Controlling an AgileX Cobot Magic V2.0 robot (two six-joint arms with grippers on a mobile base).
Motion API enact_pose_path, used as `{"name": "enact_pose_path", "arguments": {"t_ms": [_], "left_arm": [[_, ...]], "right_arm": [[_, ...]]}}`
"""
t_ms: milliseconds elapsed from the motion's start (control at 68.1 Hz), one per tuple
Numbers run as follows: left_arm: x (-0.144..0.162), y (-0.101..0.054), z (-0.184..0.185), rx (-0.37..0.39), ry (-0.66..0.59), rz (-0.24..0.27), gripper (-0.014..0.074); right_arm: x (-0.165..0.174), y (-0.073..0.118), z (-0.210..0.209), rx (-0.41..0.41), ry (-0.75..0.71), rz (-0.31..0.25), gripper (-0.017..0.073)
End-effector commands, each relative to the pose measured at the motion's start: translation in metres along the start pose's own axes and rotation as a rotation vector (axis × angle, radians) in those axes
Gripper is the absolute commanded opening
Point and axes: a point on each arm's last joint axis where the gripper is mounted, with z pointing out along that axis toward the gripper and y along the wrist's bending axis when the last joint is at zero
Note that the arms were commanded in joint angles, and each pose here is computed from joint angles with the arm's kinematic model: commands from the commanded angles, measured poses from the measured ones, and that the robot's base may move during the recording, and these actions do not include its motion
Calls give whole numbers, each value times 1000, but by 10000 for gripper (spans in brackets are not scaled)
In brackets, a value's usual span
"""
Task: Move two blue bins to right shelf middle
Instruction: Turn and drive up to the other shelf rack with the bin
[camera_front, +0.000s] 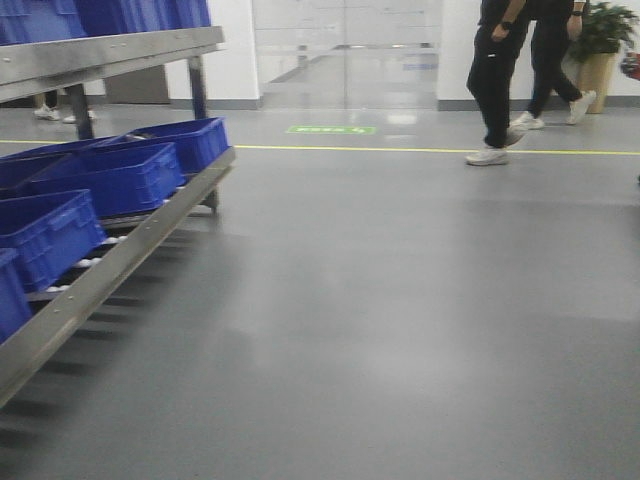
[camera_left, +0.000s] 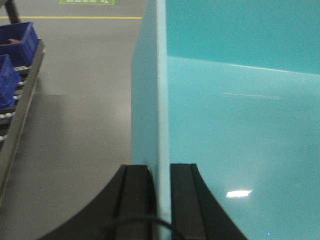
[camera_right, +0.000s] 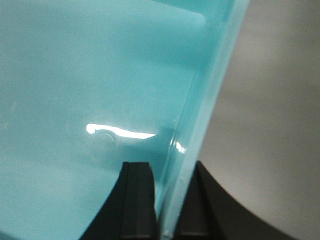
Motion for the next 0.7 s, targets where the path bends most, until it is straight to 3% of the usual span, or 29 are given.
{"name": "enact_pose_path", "arguments": {"t_ms": [0,690], "left_arm": [[-12,-9,-10,63,-96,-44,-111],[-12,-9,-10,63,-96,-44,-111]], "right_arm": [[-4,3,-3,-26,-40,-25,-154],[-4,3,-3,-26,-40,-25,-154]]}}
